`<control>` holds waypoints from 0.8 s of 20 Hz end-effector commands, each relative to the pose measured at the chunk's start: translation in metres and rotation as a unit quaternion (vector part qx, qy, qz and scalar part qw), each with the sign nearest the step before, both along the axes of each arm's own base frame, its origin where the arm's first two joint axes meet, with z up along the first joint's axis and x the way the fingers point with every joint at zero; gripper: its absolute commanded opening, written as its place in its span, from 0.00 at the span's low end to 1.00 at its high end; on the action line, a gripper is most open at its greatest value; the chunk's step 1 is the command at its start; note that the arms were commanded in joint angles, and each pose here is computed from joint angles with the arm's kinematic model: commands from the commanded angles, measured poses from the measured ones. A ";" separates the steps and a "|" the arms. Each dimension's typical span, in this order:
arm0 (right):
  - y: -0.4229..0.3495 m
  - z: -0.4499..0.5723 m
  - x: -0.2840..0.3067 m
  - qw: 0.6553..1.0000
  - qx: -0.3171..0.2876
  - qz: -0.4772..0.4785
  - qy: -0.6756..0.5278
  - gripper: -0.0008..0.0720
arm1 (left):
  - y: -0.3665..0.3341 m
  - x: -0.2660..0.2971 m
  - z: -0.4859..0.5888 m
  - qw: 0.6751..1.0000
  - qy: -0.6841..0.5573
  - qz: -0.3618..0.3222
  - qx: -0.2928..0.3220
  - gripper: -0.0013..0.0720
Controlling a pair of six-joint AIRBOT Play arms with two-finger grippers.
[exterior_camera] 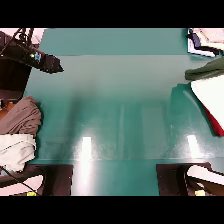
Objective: Fold the shirts.
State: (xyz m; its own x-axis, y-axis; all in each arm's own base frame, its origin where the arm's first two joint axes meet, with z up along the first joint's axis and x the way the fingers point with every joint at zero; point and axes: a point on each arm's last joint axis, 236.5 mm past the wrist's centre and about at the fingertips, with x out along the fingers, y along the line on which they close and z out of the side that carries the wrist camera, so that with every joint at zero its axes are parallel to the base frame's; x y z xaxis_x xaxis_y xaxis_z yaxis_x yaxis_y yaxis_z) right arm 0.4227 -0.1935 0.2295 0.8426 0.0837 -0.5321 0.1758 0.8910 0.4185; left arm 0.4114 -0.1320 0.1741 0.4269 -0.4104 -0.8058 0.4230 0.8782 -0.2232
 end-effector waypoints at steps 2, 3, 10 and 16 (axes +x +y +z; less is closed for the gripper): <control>-0.013 -0.021 -0.029 0.996 -0.034 -0.019 0.085 0.03 | 0.000 -0.001 -0.001 1.000 0.003 -0.002 0.001 0.06; -0.019 -0.027 -0.038 0.993 -0.046 -0.030 0.107 0.03 | 0.000 -0.002 -0.001 1.000 0.004 -0.002 0.001 0.05; -0.065 -0.058 -0.109 0.951 -0.097 -0.136 0.260 0.03 | 0.000 -0.002 -0.001 1.000 0.002 -0.006 0.003 0.06; -0.086 -0.069 -0.154 0.912 -0.106 -0.206 0.340 0.11 | 0.000 -0.002 -0.001 1.000 0.002 -0.007 0.004 0.06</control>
State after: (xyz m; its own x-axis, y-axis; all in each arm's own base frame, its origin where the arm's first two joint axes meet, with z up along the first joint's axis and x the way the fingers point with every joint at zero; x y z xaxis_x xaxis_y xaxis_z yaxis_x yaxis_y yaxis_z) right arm 0.2987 -0.2658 0.1655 0.3737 -0.2715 -0.8869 0.5979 0.8015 0.0066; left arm 0.4097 -0.1319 0.1732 0.4195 -0.4101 -0.8098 0.4315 0.8750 -0.2196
